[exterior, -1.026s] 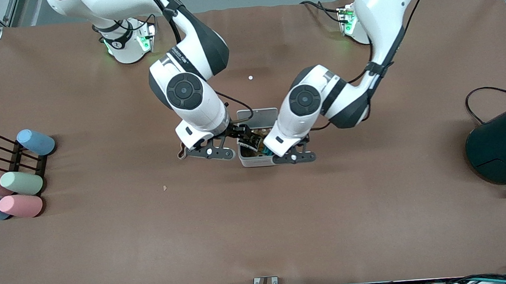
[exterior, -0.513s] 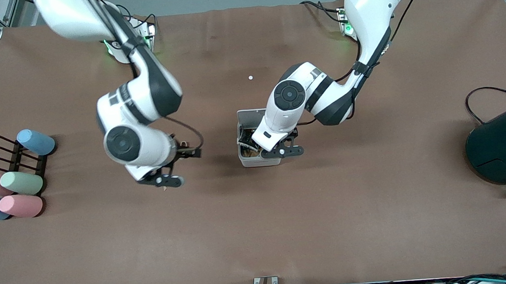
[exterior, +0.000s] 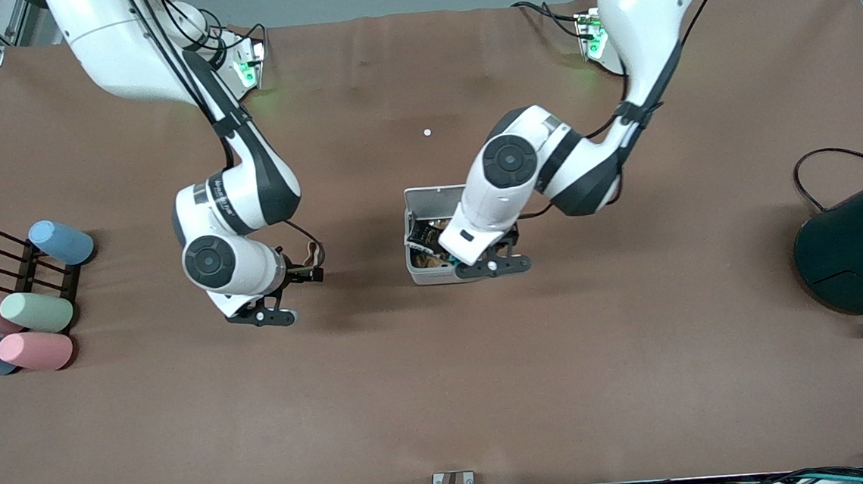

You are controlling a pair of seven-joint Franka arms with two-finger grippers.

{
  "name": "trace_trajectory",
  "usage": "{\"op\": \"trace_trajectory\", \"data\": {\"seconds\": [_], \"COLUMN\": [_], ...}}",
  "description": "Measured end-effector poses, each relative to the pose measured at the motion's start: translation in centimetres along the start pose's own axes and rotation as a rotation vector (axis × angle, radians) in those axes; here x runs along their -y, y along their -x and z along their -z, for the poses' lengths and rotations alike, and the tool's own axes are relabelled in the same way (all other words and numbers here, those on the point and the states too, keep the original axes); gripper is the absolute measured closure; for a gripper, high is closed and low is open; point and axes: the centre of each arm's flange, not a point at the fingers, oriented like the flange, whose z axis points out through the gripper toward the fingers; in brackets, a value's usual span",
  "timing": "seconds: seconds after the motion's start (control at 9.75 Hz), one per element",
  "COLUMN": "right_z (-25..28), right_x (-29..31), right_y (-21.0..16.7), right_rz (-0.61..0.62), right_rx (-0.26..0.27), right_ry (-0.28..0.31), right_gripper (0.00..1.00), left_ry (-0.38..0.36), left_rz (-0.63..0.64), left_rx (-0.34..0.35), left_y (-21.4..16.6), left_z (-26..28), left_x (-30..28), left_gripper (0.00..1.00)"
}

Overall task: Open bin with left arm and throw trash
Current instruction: 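Drop the tape with the left gripper while the right gripper grasps the tie, then return the left arm to rest while the right gripper lifts the white tie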

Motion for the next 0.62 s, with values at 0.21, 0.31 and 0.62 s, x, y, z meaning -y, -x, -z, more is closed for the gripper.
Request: {"op": "trace_trajectory", "data": {"seconds": [0.21, 0.31, 0.62], "right_z": [-2.7, -3.3, -4.7], "right_x": [-0.2, -0.3, -0.3], "right_y": [1.0, 1.1, 1.2], "right_rz": [0.007, 0.008, 0.01], "right_rx": [-0.008, -0.014, -0.015], "right_ry": [0.007, 0.007, 0.009], "right_gripper": [0.11, 0.11, 0.24], "left_ry": [-0.024, -0.049, -0.102], "left_rz": [0.075, 0.09, -0.007], "left_rx": [-0.04, -0.045, -0.021], "left_y": [-3.7, -4.6, -6.4], "left_z": [7.9, 11.7, 20.4], "left_x": [5.0, 7.4, 16.1], "left_gripper": [0.0, 0.0, 0.0]}}
